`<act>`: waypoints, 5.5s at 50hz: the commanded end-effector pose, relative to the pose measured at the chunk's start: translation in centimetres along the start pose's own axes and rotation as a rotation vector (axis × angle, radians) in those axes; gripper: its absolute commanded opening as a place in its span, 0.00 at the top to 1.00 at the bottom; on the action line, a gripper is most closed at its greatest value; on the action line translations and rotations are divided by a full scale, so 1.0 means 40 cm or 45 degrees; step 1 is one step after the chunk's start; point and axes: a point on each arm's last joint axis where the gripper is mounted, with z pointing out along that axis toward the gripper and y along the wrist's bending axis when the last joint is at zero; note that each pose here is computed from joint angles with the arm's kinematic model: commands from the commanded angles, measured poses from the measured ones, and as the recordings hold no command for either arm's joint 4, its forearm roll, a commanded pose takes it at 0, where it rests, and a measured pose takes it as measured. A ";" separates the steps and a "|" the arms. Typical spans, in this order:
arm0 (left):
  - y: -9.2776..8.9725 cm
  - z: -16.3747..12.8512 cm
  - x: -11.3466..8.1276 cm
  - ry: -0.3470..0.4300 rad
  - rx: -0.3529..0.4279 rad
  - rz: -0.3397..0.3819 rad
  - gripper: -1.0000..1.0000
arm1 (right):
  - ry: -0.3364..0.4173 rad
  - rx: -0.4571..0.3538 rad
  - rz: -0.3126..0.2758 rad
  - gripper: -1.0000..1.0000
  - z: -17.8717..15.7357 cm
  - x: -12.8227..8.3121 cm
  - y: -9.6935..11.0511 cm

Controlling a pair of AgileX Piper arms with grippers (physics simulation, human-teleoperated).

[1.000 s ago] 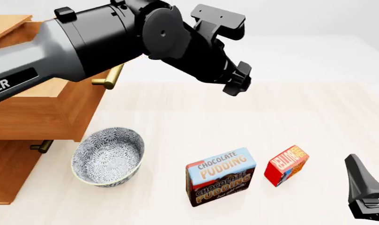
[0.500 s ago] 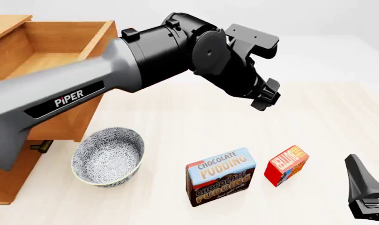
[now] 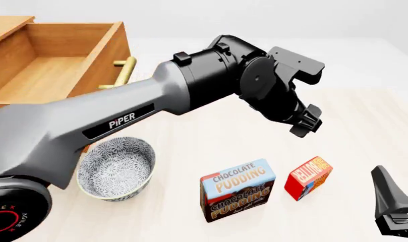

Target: Put the butter at the back in the top drawer of the cabinet and close it.

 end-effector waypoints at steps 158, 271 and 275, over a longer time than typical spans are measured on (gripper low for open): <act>-0.103 0.258 0.091 0.197 0.052 0.061 0.00 | 0.000 0.000 0.000 0.00 0.000 0.000 0.000; -0.116 0.384 0.163 0.279 0.049 0.051 0.00 | 0.000 0.000 0.000 0.00 0.000 0.000 0.000; -0.118 0.388 0.167 0.281 0.050 0.051 0.00 | 0.000 0.000 0.000 0.00 0.000 0.000 0.000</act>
